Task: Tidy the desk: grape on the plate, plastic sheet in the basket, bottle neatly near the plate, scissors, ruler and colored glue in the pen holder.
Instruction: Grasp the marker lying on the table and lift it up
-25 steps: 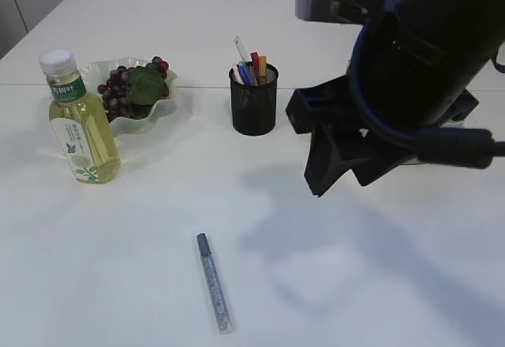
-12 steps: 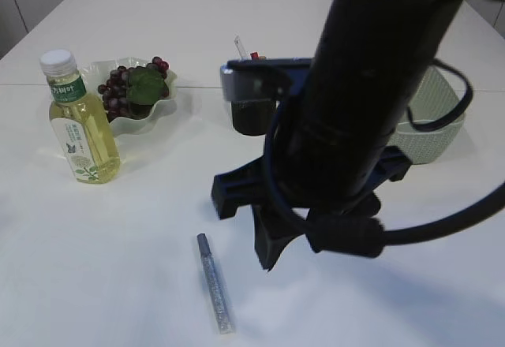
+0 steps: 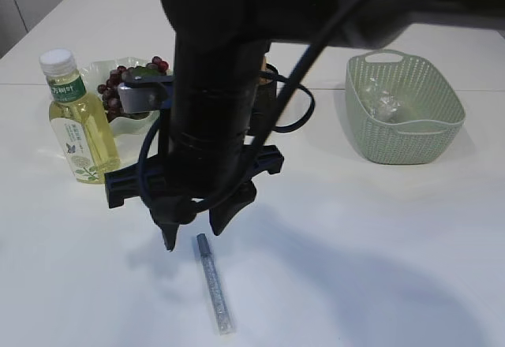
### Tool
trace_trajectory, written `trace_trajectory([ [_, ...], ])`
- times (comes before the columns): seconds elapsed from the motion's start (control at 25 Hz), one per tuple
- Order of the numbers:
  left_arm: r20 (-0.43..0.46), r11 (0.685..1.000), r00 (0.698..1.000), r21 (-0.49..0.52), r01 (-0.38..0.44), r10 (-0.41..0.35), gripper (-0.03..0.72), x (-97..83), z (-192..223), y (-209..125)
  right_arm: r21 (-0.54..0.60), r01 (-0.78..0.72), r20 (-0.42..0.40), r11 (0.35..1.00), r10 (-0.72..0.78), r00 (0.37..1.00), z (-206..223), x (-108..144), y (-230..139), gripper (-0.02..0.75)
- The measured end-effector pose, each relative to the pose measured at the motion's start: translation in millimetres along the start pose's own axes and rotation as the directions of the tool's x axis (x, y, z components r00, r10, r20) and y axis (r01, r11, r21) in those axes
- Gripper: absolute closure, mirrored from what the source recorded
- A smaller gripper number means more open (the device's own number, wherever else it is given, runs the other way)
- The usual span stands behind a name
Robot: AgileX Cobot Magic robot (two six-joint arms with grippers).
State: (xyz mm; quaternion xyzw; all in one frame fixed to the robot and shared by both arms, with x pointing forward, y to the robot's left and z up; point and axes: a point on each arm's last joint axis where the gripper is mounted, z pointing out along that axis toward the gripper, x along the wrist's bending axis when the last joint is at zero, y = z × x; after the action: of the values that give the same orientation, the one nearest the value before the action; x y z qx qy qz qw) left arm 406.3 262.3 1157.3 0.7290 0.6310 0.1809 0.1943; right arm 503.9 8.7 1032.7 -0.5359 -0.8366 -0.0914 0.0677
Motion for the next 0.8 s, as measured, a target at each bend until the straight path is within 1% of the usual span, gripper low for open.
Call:
trace_trajectory([
  [0.12,-0.005,1.000,1.000,-0.003,-0.002,0.002,0.340,0.6,-1,0,0.005,0.000,0.012,1.000,0.000,1.000,18,3,17,0.320],
  [0.24,-0.010,1.000,1.000,-0.002,-0.003,0.003,0.340,1.0,0,0,0.011,-0.001,0.034,1.000,0.001,0.999,33,3,27,0.320],
  [0.6,-0.017,1.000,1.000,-0.003,-0.005,0.005,0.340,1.6,0,0,0.080,-0.018,0.078,0.997,0.011,0.997,75,-3,35,0.320],
  [0.8,-0.019,1.000,1.000,-0.003,-0.006,0.006,0.340,1.8,0,0,0.088,-0.036,0.105,0.995,0.026,0.994,84,-11,38,0.320],
])
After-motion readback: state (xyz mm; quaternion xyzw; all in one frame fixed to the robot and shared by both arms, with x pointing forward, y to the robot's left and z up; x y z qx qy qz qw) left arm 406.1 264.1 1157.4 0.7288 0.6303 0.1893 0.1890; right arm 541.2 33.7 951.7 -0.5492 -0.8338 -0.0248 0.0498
